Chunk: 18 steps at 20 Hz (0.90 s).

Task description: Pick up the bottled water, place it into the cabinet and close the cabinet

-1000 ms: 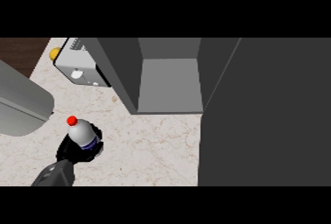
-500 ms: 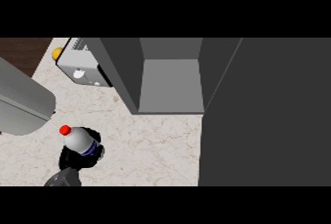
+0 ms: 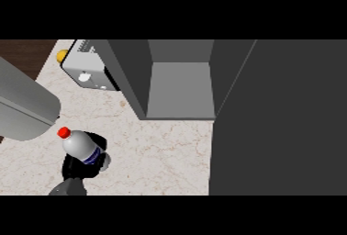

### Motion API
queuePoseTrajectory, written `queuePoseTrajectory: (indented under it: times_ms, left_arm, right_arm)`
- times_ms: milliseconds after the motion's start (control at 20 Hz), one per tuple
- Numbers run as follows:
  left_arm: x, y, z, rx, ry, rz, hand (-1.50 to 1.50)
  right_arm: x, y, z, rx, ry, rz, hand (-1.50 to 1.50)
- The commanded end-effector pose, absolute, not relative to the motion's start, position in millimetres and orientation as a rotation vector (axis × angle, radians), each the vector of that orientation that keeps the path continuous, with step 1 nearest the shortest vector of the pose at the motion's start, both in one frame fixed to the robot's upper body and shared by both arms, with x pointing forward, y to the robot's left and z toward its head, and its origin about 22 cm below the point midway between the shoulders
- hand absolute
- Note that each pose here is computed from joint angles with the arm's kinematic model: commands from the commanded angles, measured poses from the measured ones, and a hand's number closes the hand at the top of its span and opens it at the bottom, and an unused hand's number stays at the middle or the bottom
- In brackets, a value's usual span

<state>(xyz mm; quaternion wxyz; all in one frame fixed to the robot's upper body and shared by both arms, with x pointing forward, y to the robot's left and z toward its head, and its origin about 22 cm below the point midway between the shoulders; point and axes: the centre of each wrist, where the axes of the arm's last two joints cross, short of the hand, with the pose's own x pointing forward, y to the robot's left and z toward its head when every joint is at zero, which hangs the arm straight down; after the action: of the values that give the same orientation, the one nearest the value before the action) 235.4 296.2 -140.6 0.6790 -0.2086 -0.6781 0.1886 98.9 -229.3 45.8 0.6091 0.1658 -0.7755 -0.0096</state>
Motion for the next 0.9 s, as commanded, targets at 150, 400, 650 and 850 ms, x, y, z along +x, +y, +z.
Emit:
queuePoseTrajectory:
  times_ms: [150,400,650,850]
  left_arm:
    - [236,268,-103,-0.505,-1.544,0.35,1.5]
    - [251,242,-58,-0.518,-1.593,0.306,1.5]
    - [285,200,-16,-0.512,-1.637,0.274,1.5]
    - [297,161,13,-0.465,-1.67,0.221,1.5]
  right_arm:
    - [108,-238,48,0.405,-1.764,-0.008,-1.5]
    - [105,-212,48,0.406,-1.772,-0.026,-1.5]
    - [101,-215,42,0.423,-1.78,-0.025,-1.5]
    - [110,-216,43,0.452,-1.778,-0.028,-1.5]
